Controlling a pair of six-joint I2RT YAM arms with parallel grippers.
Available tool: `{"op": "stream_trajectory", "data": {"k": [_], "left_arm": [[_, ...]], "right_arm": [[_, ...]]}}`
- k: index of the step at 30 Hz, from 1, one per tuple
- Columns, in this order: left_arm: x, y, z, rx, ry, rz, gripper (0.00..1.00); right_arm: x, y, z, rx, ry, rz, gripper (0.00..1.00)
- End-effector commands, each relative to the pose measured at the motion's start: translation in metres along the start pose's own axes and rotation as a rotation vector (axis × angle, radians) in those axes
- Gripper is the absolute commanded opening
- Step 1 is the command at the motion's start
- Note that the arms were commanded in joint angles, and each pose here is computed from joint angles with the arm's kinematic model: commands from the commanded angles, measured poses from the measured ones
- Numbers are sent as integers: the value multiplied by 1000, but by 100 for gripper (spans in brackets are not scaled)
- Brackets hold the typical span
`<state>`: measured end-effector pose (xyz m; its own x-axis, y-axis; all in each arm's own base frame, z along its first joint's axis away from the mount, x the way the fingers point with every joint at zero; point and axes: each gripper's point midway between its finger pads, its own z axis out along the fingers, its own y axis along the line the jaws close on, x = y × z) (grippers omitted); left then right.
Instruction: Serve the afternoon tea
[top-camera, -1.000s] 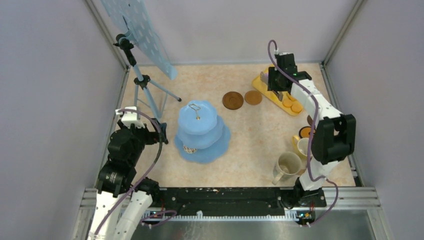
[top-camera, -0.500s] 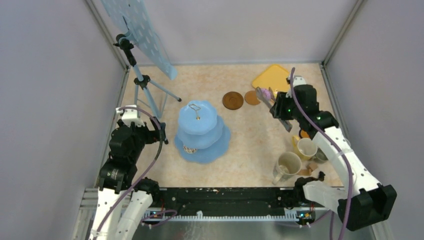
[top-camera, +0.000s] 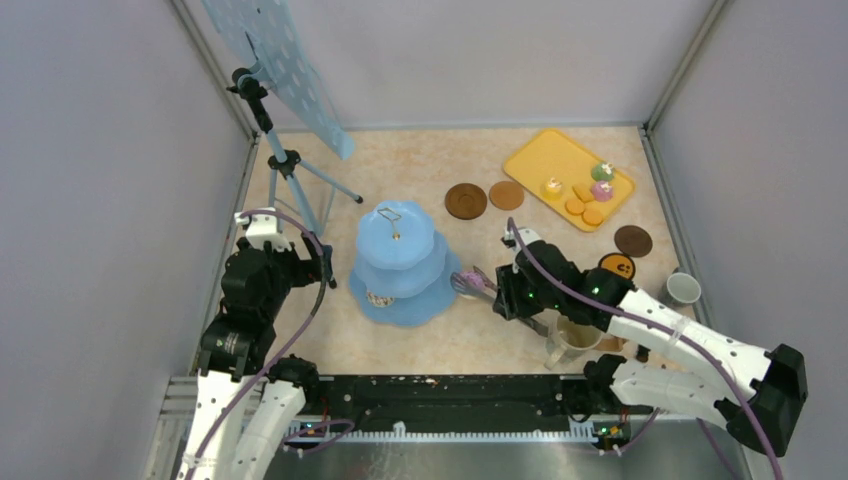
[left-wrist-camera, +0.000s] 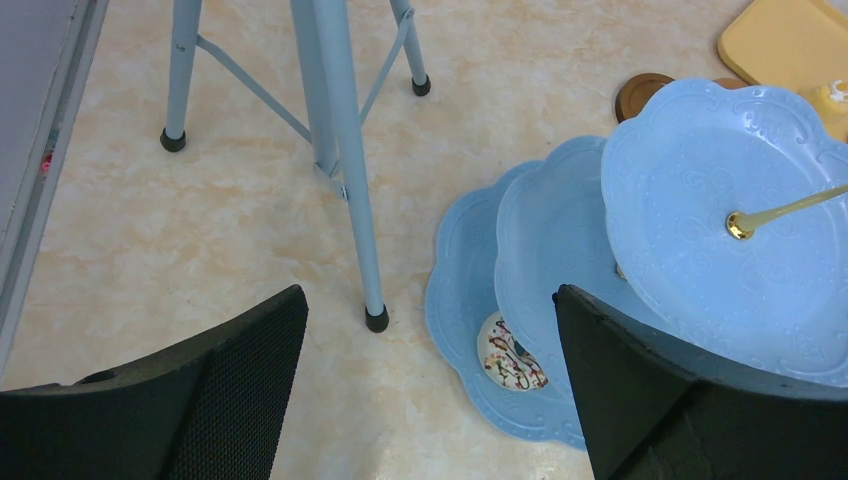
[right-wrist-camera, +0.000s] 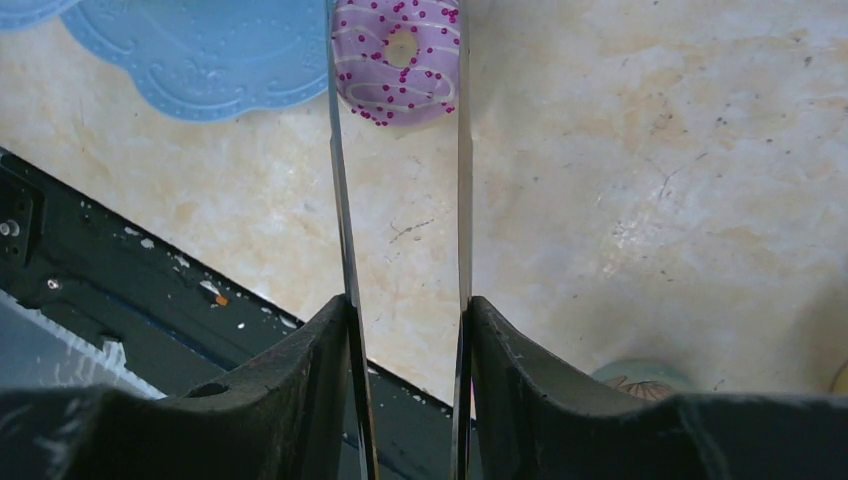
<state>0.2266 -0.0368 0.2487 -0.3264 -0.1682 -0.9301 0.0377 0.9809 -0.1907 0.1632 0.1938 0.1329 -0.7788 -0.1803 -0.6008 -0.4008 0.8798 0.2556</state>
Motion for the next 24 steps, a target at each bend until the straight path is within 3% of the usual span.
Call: {"op": "stream_trajectory", "data": {"k": [1, 13, 24], "left_arm": [[-19, -5, -6, 20, -47, -10, 99], [-19, -5, -7, 21, -56, -11, 99], [-19, -6, -6, 27, -51, -6, 99]], "right_arm": [[-13, 22, -2, -7, -63, 0, 40], [-27, 80, 6, -94, -89, -112, 40], [-23, 97, 44, -82, -59, -194, 43]]}}
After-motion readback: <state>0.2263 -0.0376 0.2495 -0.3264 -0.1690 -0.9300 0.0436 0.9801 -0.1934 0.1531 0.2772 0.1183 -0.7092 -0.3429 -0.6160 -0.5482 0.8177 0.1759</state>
